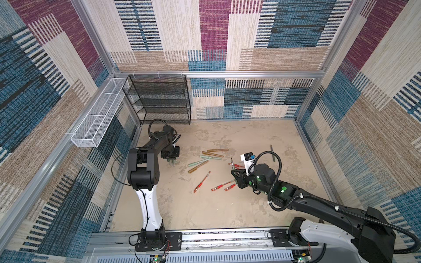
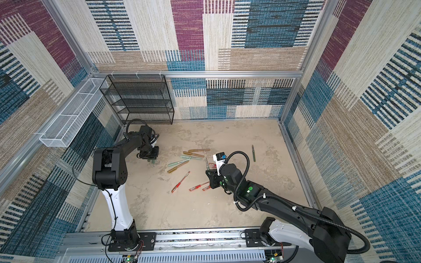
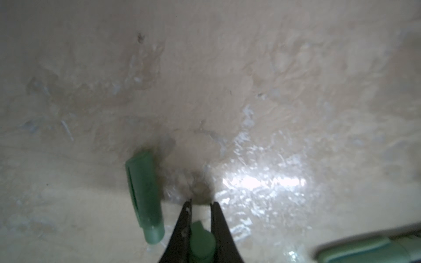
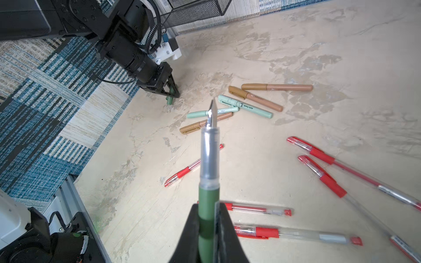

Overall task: Open the pen caps
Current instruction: 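Drop the green cap with the left gripper while the right gripper carries the pen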

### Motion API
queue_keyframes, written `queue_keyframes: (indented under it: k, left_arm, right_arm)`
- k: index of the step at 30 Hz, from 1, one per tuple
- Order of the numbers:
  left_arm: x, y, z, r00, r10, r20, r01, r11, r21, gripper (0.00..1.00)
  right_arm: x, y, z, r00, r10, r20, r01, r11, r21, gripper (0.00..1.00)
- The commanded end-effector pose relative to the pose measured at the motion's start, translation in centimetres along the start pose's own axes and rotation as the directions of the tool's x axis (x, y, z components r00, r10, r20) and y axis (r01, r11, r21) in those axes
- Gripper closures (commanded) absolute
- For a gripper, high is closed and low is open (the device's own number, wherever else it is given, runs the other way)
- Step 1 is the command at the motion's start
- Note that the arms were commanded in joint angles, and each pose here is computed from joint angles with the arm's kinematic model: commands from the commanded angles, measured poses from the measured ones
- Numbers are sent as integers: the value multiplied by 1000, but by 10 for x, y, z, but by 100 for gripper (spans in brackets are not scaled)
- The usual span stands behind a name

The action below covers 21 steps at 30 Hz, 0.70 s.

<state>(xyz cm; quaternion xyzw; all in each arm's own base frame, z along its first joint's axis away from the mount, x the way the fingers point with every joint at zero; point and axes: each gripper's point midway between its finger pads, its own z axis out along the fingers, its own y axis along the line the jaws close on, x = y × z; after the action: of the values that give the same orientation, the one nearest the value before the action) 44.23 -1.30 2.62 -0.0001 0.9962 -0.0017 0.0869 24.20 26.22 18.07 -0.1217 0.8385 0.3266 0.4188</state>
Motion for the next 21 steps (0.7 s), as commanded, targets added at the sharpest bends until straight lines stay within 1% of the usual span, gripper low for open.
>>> queue_keyframes:
  k: [1, 5, 11, 16, 18, 21]
  left_arm:
    - [4, 5, 4, 998, 31, -47, -33, 999, -35, 96]
    - [4, 9, 8, 998, 32, -58, -35, 998, -54, 86]
    - [-1, 8, 2, 998, 33, -44, -35, 998, -54, 74]
    - [-5, 4, -10, 999, 24, -24, -25, 999, -34, 70]
    - [-8, 2, -20, 1000, 25, -2, -25, 999, -31, 70]
    - [-10, -7, -37, 999, 18, 28, -18, 1000, 4, 69]
  right_arm:
    - [1, -8, -4, 1000, 6, 1, -6, 999, 31, 97]
    - [0, -8, -8, 1000, 10, 12, -10, 1000, 27, 97]
    - [-4, -9, -11, 1000, 15, 20, -16, 999, 32, 97]
    - [-4, -10, -11, 1000, 14, 13, -14, 999, 42, 97]
    - [-4, -11, -13, 1000, 16, 20, -17, 999, 41, 96]
    - [-3, -15, -14, 1000, 11, 18, -12, 998, 57, 96]
